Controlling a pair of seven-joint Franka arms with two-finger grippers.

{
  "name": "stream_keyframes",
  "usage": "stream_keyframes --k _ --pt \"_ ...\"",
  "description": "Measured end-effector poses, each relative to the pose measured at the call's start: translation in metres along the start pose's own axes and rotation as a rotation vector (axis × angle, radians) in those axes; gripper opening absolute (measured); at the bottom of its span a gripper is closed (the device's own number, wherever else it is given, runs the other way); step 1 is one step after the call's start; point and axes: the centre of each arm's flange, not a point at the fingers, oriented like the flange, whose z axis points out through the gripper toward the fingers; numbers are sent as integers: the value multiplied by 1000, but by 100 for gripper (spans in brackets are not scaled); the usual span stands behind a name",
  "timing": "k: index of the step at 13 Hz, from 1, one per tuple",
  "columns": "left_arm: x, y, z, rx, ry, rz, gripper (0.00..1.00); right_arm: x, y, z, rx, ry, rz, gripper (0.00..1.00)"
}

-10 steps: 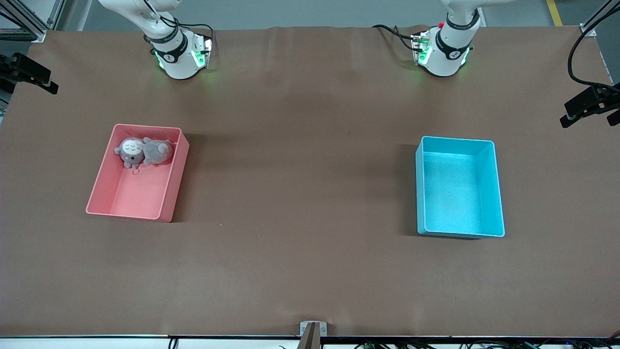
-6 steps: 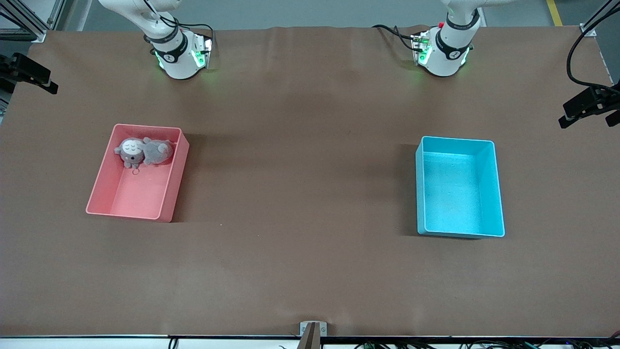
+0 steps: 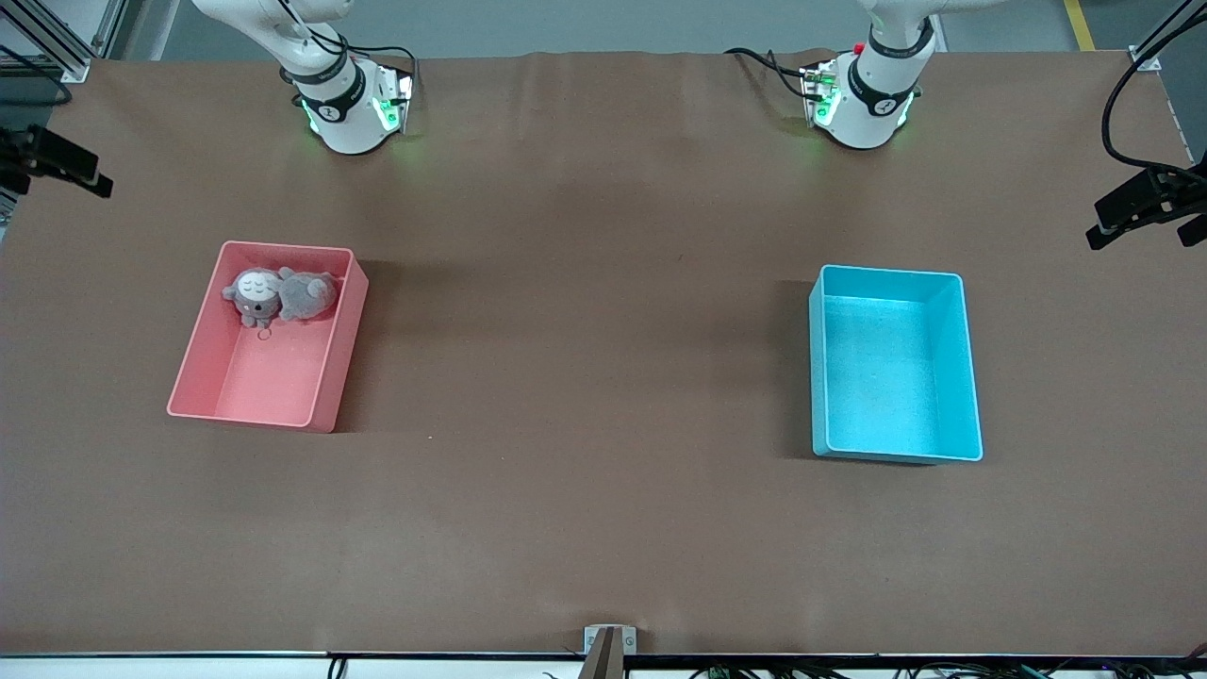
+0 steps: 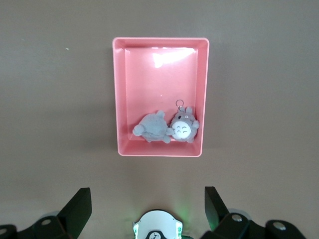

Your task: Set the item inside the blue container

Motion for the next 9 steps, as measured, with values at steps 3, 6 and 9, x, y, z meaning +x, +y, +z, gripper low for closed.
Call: stream_keyframes --k 3,6,9 --pt "0 0 0 0 0 -1 100 61 22 72 -10 -97 32 100" --pt "0 -1 0 0 -1 -1 100 90 42 113 -10 -135 42 100" --pt "0 -1 0 0 0 -2 100 96 38 164 -44 -145 117 100"
